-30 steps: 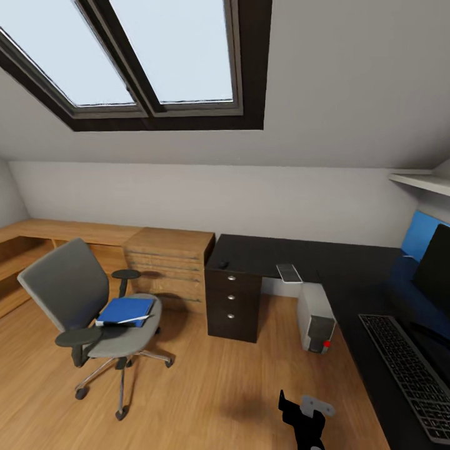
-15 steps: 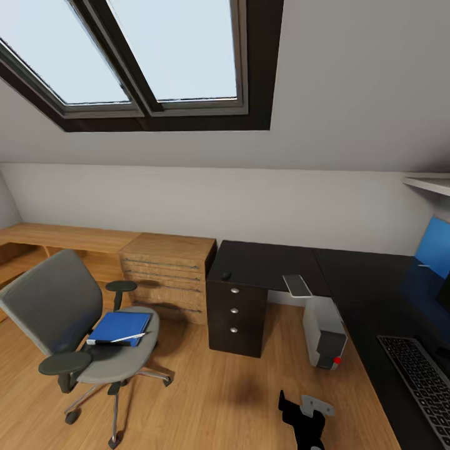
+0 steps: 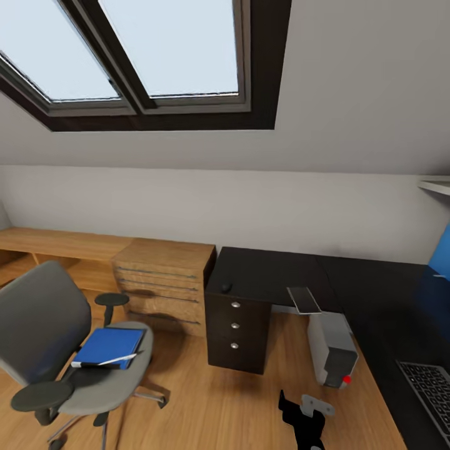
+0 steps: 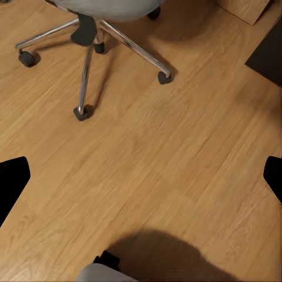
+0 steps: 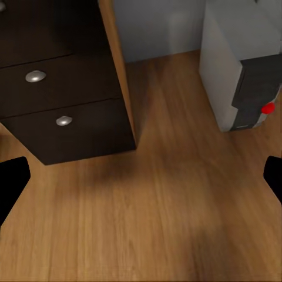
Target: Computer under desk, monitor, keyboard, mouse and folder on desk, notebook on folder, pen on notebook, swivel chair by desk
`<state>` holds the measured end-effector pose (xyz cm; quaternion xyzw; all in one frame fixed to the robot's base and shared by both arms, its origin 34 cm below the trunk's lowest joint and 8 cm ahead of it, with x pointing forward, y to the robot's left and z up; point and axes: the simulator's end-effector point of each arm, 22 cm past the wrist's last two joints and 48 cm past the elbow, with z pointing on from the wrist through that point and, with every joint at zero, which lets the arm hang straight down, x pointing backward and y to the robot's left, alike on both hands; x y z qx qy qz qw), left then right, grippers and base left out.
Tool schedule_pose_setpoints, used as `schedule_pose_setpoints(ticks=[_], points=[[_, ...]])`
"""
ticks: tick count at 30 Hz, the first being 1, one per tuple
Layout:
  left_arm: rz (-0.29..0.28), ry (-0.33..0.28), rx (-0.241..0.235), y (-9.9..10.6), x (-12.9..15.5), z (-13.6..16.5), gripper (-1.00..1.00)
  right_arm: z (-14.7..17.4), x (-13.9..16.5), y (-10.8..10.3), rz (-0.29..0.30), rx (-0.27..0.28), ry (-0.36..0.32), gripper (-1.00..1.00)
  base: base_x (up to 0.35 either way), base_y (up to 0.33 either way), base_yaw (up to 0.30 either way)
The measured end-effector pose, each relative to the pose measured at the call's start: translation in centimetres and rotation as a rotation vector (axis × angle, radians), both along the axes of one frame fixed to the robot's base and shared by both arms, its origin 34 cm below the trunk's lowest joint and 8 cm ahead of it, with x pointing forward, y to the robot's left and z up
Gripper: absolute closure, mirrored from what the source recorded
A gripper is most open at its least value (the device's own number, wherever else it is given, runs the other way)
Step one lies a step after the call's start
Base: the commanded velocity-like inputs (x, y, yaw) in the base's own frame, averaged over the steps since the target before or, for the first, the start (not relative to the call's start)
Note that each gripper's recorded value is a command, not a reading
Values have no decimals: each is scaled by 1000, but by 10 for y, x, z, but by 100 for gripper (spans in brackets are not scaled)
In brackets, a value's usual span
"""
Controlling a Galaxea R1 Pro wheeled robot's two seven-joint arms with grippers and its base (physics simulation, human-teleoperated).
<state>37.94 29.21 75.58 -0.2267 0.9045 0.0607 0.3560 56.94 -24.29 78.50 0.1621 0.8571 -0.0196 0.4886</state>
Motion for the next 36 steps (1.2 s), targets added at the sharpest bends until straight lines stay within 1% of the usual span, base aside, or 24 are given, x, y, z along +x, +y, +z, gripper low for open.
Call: schedule_pose_setpoints(ticks=[19,26,36], points=[[1,1,0,0,0,0,-100,-1,-1,0,0,0,1,-100,333,0,9],[2,1,1,0,0,0,-100,-1,-1,1,1,0,2,-100,273,0,222],[3,2,2,0,0,0,-100,-1,-1,1,1,1,3,-100,24,0,269]])
